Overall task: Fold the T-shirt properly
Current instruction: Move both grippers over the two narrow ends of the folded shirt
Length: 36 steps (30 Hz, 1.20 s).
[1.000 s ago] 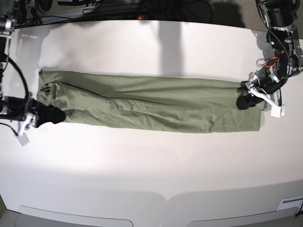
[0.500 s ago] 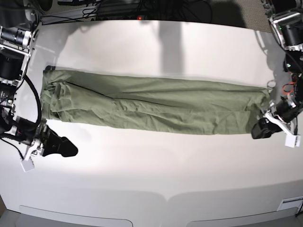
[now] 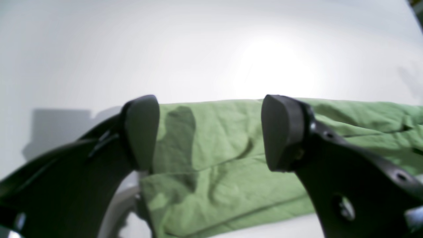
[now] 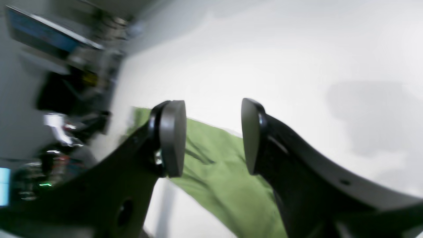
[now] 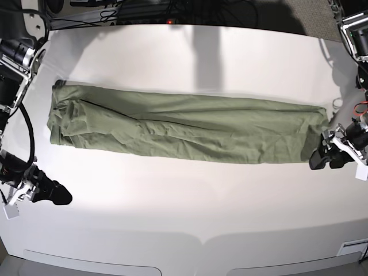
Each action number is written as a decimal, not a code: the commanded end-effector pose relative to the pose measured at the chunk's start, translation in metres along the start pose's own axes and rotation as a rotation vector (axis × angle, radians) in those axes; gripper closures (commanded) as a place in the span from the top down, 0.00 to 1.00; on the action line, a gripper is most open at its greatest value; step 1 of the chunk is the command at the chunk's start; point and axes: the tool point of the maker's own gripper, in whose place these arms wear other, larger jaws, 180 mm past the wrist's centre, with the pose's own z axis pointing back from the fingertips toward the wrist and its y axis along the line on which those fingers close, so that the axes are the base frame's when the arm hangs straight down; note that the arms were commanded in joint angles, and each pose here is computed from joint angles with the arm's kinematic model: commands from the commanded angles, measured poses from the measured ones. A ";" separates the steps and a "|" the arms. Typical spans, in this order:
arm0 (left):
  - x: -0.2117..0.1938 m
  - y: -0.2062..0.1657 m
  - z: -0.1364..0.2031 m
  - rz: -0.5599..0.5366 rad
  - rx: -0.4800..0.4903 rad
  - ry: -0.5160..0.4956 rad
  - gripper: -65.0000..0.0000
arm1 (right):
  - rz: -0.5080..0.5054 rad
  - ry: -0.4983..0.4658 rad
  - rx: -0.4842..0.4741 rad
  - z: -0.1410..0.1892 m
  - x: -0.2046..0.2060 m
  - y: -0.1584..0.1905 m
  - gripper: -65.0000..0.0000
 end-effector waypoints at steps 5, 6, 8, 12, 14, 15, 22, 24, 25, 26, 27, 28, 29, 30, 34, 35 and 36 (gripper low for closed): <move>0.037 -0.008 0.001 -0.022 -0.039 -0.077 0.70 | 0.164 -0.140 -0.147 -0.001 0.037 0.004 0.42; 0.040 -0.009 0.001 -0.025 -0.040 -0.081 0.70 | 0.195 -0.152 -0.183 -0.004 0.039 0.003 0.42; 0.043 -0.009 0.001 -0.026 -0.041 -0.087 0.70 | 0.269 -0.157 -0.247 -0.013 0.036 0.004 0.42; 0.043 -0.009 0.001 -0.027 -0.041 -0.089 0.70 | 0.472 -0.135 -0.333 -0.040 0.017 0.018 0.42; 0.043 -0.009 0.002 -0.036 -0.044 -0.088 0.70 | 0.569 -0.112 -0.336 -0.052 0.002 0.034 0.42; 0.042 -0.009 0.002 -0.038 -0.042 -0.080 0.70 | 0.609 -0.096 -0.334 -0.055 -0.007 0.042 0.42; 0.038 0.011 0.017 -0.091 0.010 0.036 0.70 | 0.717 -0.047 -0.323 -0.042 -0.064 0.076 0.42; 0.044 0.018 0.023 -0.110 0.028 0.040 0.70 | 0.696 -0.023 -0.319 -0.036 -0.086 0.078 0.42; 0.047 0.021 0.026 -0.121 0.040 0.043 0.70 | 0.683 -0.008 -0.321 -0.033 -0.097 0.077 0.42; 0.048 0.026 0.029 -0.134 0.055 0.051 0.70 | 0.667 0.005 -0.324 -0.029 -0.107 0.076 0.42; 0.049 0.030 0.031 -0.149 0.076 0.064 0.70 | 0.654 0.019 -0.328 -0.024 -0.117 0.075 0.42; 0.046 0.036 0.032 -0.162 0.100 0.084 0.70 | 0.640 0.029 -0.333 -0.020 -0.125 0.075 0.42; 0.043 0.042 0.033 -0.172 0.125 0.103 0.70 | 0.629 0.036 -0.339 -0.016 -0.132 0.075 0.42; 0.039 0.049 0.032 -0.174 0.149 0.122 0.70 | 0.623 0.039 -0.343 -0.011 -0.138 0.077 0.42; 0.024 0.074 0.023 -0.075 0.179 0.133 0.70 | 0.602 0.000 -0.345 0.012 -0.143 0.095 0.42; 0.018 0.080 0.019 -0.032 0.178 0.145 0.70 | 0.603 -0.006 -0.356 0.018 -0.142 0.097 0.42; 0.013 0.085 0.016 0.010 0.177 0.158 0.70 | 0.602 -0.012 -0.369 0.025 -0.141 0.099 0.42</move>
